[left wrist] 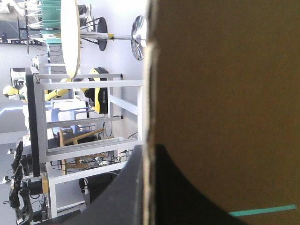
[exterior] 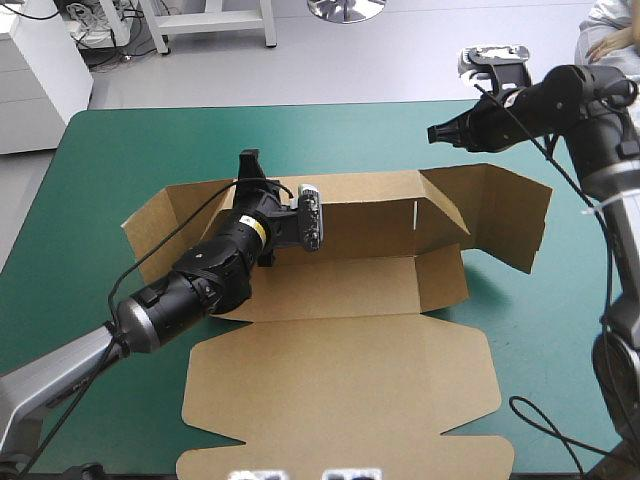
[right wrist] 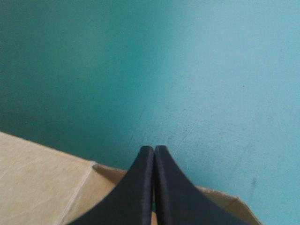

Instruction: Fold the box

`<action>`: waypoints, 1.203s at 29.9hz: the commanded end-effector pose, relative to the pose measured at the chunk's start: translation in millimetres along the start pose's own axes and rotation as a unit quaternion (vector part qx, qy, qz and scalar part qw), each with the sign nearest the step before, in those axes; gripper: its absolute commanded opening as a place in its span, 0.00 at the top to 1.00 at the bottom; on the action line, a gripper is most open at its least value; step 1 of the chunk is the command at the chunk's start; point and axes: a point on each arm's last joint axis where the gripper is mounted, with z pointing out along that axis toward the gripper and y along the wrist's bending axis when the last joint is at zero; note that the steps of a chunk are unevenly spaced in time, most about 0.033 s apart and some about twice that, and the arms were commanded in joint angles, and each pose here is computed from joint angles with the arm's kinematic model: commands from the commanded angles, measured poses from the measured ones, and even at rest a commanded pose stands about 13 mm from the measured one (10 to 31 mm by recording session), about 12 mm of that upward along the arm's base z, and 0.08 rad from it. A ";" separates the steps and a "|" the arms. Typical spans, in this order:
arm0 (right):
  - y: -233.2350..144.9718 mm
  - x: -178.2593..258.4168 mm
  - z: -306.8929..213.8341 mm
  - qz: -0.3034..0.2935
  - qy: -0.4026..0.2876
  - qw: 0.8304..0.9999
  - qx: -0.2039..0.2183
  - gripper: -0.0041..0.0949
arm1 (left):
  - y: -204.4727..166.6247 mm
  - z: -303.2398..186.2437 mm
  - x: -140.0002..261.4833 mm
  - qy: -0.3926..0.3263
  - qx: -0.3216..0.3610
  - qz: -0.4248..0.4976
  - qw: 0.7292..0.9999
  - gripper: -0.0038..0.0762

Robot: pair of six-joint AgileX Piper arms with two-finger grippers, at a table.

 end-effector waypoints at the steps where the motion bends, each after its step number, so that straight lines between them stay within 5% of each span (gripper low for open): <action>1: -0.6 -17.8 -1.9 0.012 -0.010 1.000 -0.001 0.98 | 22.2 -17.4 -2.5 -0.027 -0.048 -0.011 0.998 0.96; 10: -13.1 -25.1 38.6 0.054 0.015 0.998 0.018 0.98 | 21.9 -17.4 -2.8 -0.028 -0.046 -0.013 0.998 0.96; 23: -5.8 3.5 57.5 0.078 0.082 0.993 -0.031 0.98 | 21.9 -17.4 -3.0 -0.029 -0.046 -0.013 0.998 0.96; 36: 4.0 33.8 26.1 0.055 0.100 0.992 -0.050 0.98 | 20.7 -16.1 1.2 -0.004 -0.043 -0.010 0.999 0.96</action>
